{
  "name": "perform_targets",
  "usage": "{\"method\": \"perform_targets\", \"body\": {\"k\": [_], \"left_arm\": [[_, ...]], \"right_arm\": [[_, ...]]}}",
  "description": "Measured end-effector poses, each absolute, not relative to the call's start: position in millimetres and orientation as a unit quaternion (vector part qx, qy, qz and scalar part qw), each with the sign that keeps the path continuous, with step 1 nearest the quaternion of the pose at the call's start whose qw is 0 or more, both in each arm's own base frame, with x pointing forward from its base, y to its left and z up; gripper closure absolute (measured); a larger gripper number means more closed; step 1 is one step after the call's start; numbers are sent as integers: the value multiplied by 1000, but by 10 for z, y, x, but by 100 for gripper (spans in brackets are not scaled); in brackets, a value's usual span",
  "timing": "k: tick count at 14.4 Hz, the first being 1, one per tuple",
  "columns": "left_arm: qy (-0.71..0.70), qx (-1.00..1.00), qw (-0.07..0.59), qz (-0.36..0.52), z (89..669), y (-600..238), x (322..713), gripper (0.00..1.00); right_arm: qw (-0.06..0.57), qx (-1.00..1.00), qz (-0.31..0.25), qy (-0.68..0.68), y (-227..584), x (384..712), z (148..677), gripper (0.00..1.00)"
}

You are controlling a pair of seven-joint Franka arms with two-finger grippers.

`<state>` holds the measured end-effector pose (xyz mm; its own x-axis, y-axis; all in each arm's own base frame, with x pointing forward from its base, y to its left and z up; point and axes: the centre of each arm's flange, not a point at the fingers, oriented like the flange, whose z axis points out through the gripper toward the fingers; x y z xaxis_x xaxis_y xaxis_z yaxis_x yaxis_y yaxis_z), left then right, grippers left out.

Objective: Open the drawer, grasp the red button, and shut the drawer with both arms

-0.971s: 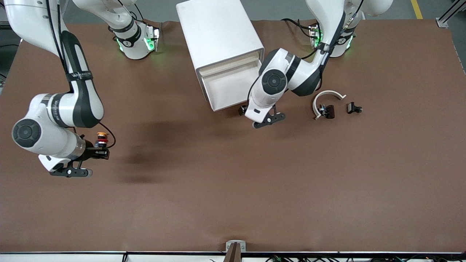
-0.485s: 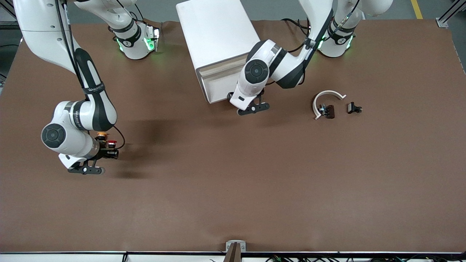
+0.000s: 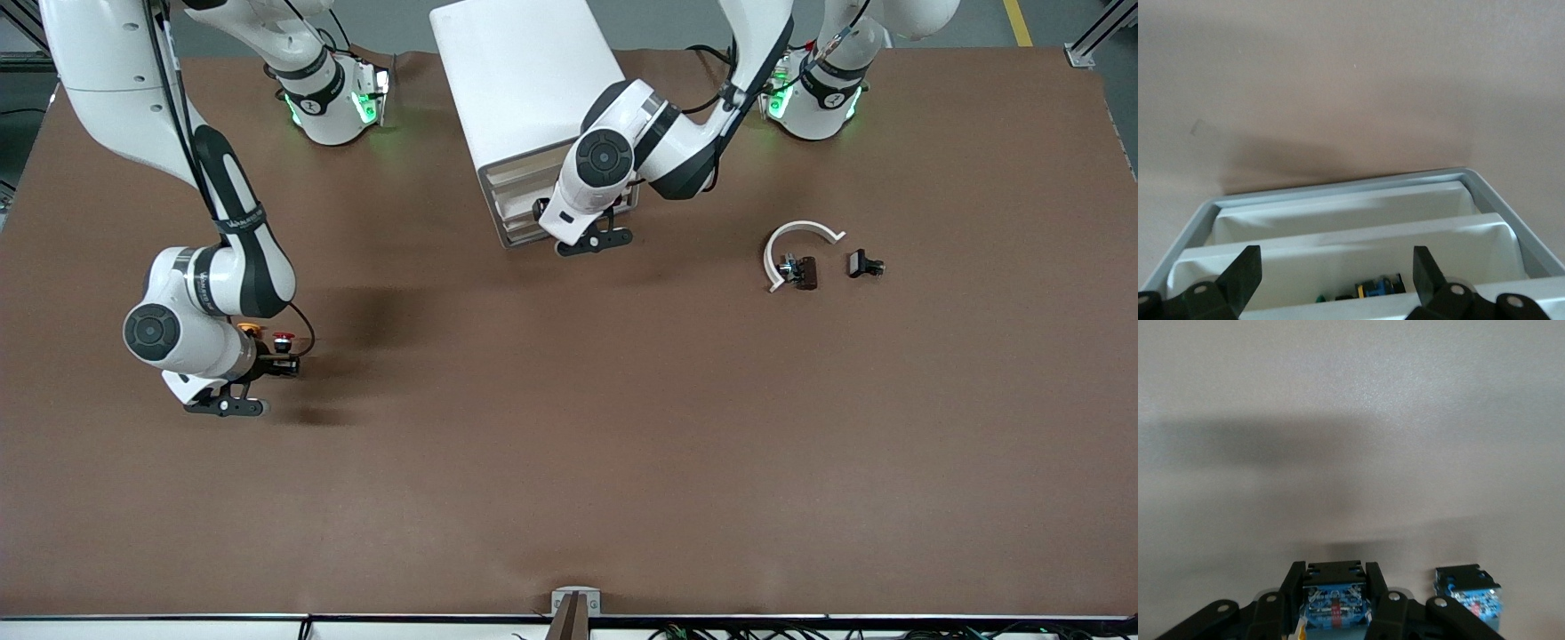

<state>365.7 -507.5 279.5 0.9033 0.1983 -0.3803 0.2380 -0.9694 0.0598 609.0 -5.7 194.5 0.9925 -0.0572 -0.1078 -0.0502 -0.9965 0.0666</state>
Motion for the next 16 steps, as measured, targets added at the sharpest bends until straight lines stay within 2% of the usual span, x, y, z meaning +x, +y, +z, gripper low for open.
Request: {"method": "perform_targets", "body": {"k": [5, 10, 11, 13, 16], "left_arm": [[115, 969, 58, -209, 2724, -5154, 3534, 0], [127, 967, 71, -207, 2775, -5158, 3609, 0], [138, 967, 77, -202, 2826, -5124, 3720, 0], [173, 962, 97, -188, 2960, -4901, 4152, 0], [227, 957, 106, -148, 3108, -4179, 5001, 0]], "right_arm": [[33, 998, -56, -26, -57, 6051, 1779, 56], [32, 998, -50, -25, -32, 6111, 1919, 10], [30, 998, -50, -24, -15, 6140, 2027, 0], [26, 998, -47, -22, 32, 6192, 2365, 0], [18, 999, -32, -21, 75, 6204, 2936, 0]]}}
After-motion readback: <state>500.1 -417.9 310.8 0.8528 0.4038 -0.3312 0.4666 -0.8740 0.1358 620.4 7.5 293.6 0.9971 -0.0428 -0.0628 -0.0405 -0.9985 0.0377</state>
